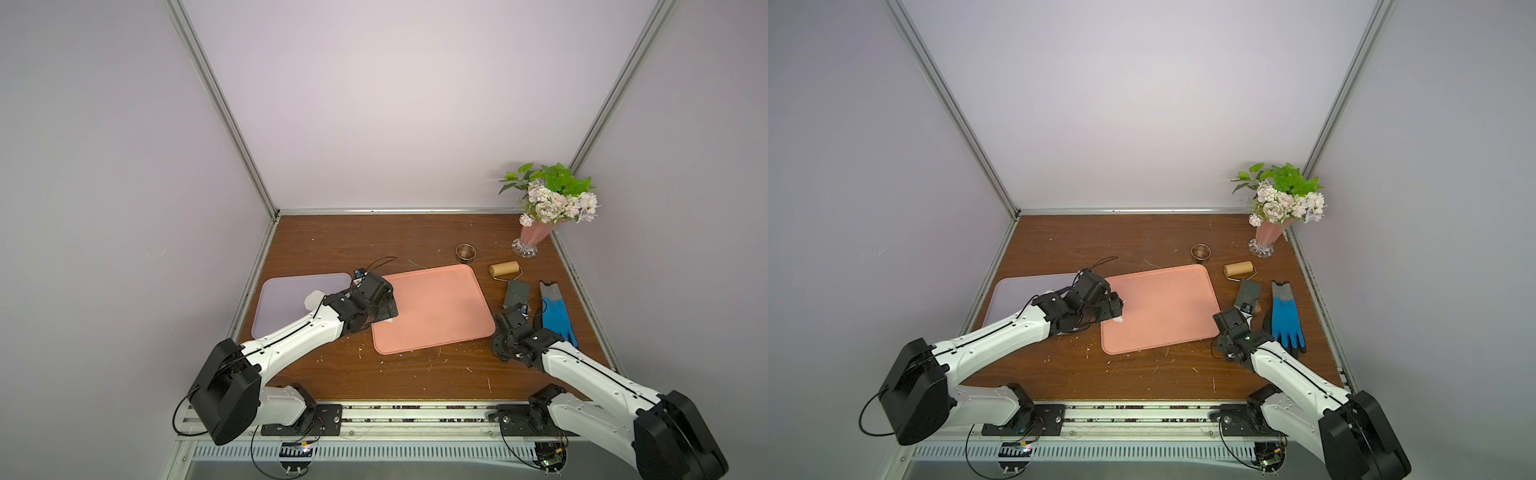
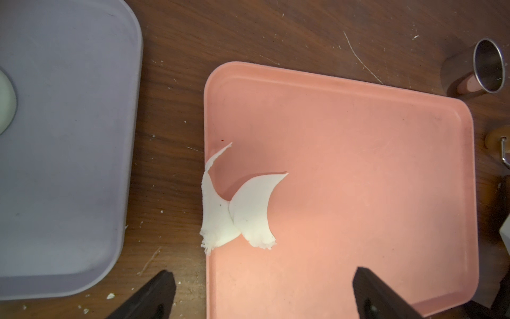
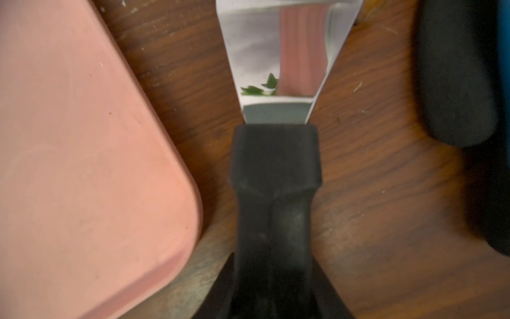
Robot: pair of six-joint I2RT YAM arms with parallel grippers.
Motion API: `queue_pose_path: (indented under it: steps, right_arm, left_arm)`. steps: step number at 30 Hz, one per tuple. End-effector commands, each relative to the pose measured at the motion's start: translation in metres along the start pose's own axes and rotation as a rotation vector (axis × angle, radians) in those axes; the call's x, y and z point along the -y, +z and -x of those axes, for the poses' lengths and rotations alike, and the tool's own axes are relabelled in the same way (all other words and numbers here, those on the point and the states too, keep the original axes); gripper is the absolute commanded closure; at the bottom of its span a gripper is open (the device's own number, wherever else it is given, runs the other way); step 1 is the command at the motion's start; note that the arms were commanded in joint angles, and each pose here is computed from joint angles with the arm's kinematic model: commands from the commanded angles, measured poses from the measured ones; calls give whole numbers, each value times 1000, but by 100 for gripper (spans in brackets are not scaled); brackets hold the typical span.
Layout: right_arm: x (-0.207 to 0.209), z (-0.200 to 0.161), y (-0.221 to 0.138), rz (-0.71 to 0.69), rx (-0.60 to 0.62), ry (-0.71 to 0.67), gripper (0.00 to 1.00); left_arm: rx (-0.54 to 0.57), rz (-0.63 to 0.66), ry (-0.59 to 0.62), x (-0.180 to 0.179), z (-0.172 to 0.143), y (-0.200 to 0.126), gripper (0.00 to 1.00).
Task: Roll out the dumpling wrappers from the dough
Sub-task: Place the spatula at the center of the board.
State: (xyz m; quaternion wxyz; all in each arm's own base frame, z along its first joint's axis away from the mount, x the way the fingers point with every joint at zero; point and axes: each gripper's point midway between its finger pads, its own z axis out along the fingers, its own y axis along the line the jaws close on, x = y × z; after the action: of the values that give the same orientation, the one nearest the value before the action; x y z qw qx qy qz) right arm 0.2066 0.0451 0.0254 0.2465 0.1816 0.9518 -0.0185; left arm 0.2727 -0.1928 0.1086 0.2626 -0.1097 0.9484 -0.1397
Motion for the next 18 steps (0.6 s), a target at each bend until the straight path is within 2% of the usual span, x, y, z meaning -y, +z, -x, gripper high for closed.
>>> queue_pose_path:
  steps: [1, 6, 12, 15, 18]
  right_arm:
    - [6, -13, 3, -3, -41, 31, 71]
    - [6, -4, -6, 6, -6, 52, 47]
    - [-2, 10, -18, 34, 20, 55, 38]
    - [-13, 26, -31, 73, 56, 46, 37]
    - [-23, 49, -47, 102, 113, 38, 31]
  left_arm:
    - [6, -5, 1, 1, 0, -5, 3]
    - [19, 4, 1, 0, 3, -8, 3]
    - [45, 18, 10, 2, 12, -14, 2]
    - [77, 33, 15, 1, 21, -19, 2]
    - [111, 56, 14, -6, 34, -27, 1]
